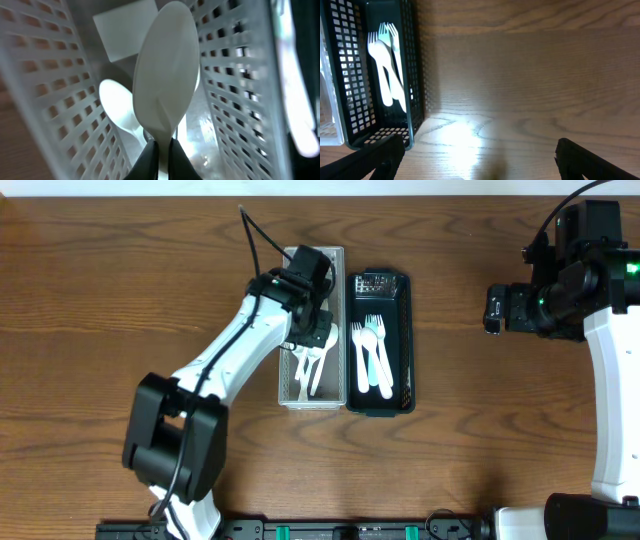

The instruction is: Pack container

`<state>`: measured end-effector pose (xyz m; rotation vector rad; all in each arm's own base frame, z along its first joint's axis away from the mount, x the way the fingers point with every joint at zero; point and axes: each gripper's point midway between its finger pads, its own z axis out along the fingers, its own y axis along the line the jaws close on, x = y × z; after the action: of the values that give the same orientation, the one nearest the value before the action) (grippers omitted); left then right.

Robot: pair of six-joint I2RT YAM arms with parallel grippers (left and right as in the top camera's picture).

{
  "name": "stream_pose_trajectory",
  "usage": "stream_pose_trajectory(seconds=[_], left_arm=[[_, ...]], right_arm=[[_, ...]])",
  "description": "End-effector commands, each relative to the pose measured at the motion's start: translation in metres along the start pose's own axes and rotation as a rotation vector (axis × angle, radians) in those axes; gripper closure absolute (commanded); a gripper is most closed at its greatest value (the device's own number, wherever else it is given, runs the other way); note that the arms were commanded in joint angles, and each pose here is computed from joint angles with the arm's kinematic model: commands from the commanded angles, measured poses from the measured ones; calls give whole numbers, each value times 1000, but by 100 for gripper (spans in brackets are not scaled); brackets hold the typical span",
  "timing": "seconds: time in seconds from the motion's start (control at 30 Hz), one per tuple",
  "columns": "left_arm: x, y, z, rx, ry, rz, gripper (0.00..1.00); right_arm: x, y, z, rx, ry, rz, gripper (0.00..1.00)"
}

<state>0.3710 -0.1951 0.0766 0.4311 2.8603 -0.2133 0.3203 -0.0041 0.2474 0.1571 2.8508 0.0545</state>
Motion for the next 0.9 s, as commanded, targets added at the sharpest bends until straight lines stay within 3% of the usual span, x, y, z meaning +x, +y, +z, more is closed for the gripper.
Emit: stream_pose_trajectory(seconds=[0.0, 0.03, 0.17, 0.33, 0.5, 0.63, 0.87], left_arm=[[-1, 3, 3, -17, 3, -10, 93], [-1, 3, 3, -17, 1, -10, 86], [-3, 2, -5, -15, -17, -4, 29], [-12, 5, -35, -41, -93, 11, 1], [-26, 20, -107, -141, -279, 58, 2], [-32, 54, -177, -296, -460, -2, 2], [-52, 125, -245, -384, -700, -193, 2]], right_arm=[[1, -3, 2, 6, 7, -9, 1], [1, -3, 2, 6, 7, -9, 1], [0, -3, 2, 6, 6, -9, 1], [-1, -3, 2, 6, 0, -9, 1], [-14, -2, 1, 1, -54, -11, 1], [-39, 5, -3, -11, -161, -26, 1], [-118, 57, -33, -76, -529, -196, 1]])
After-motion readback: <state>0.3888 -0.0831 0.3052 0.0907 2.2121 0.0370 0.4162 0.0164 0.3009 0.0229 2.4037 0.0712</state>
